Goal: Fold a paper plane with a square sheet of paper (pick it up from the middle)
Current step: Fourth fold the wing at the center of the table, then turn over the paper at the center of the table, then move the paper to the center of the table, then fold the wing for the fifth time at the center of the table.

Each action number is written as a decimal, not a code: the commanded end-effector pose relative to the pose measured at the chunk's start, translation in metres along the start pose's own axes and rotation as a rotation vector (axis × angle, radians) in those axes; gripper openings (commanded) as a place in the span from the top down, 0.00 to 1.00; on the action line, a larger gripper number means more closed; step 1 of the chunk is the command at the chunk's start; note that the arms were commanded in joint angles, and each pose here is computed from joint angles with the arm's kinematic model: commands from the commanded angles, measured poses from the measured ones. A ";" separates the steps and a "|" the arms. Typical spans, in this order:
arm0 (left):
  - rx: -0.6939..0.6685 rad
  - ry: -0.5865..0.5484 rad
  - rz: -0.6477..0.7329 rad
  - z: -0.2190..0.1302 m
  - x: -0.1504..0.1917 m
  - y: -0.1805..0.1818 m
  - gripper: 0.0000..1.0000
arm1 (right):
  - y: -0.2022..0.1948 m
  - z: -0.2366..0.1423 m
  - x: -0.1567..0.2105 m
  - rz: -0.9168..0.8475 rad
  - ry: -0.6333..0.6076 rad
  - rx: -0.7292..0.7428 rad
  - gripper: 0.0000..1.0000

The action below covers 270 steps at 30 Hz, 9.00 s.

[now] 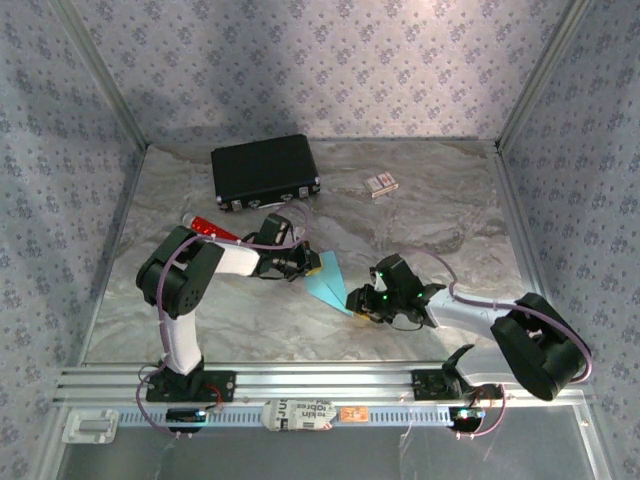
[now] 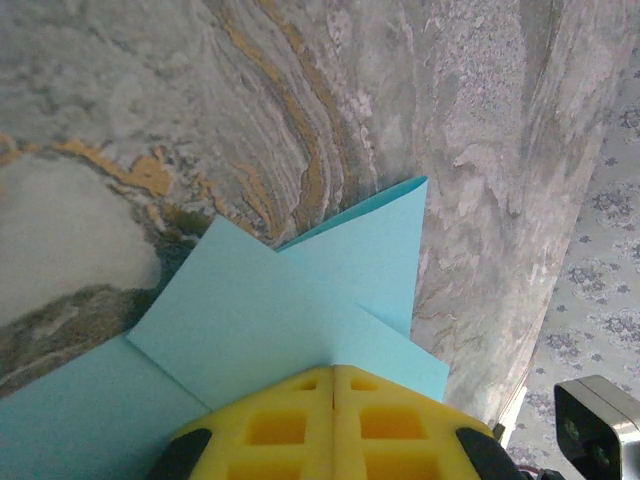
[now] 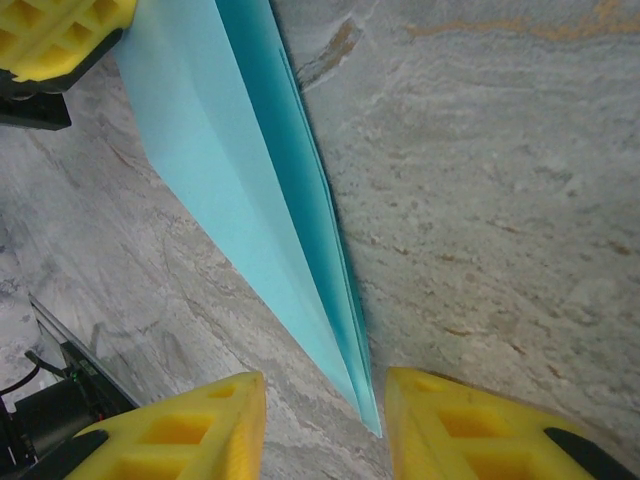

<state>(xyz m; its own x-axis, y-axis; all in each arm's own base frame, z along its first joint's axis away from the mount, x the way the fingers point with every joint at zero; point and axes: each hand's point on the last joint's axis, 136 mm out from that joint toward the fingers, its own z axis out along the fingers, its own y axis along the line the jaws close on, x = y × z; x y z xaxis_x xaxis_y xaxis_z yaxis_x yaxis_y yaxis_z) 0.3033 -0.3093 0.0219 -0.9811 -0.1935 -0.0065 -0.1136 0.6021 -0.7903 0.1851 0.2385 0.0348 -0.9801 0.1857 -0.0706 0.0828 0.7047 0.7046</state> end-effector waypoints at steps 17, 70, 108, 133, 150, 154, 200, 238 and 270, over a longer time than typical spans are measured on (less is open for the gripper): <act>-0.095 -0.021 -0.064 -0.002 0.001 0.031 0.97 | 0.007 0.005 -0.007 0.004 -0.006 -0.054 0.69; 0.038 -0.118 0.139 -0.074 -0.008 -0.074 0.60 | 0.015 -0.084 -0.035 -0.326 -0.183 0.199 0.92; -0.084 -0.350 0.253 -0.170 -0.033 -0.075 0.52 | 0.000 -0.110 -0.056 -0.699 -0.298 1.166 0.93; -0.073 -0.307 0.165 -0.150 -0.025 -0.058 0.54 | 0.028 -0.018 -0.042 -0.424 -0.180 0.366 0.79; -0.049 -0.193 0.107 -0.106 -0.008 -0.048 0.68 | -0.012 0.005 -0.055 -0.187 -0.129 0.184 0.91; -0.054 -0.192 0.099 -0.103 -0.008 -0.045 0.68 | -0.022 0.013 -0.047 -0.149 -0.105 0.184 0.91; -0.059 0.022 -0.052 0.015 -0.004 -0.003 0.94 | 0.024 0.071 -0.037 0.096 -0.208 0.133 0.90; 0.005 0.147 0.020 0.002 0.036 0.003 0.95 | 0.012 -0.003 -0.092 0.060 -0.229 0.109 0.66; 0.013 0.141 0.010 0.005 0.033 0.003 0.95 | 0.008 0.033 -0.102 0.053 -0.095 0.085 0.68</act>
<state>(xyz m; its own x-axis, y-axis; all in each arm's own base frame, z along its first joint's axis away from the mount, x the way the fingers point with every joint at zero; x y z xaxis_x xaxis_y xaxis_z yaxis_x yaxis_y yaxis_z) 0.2891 -0.3211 0.0245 -0.9948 -0.1019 0.0059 -0.0643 0.5809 -0.8114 0.3006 0.2326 0.0281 -0.9347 0.3259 -0.1418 0.1750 0.7691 0.6147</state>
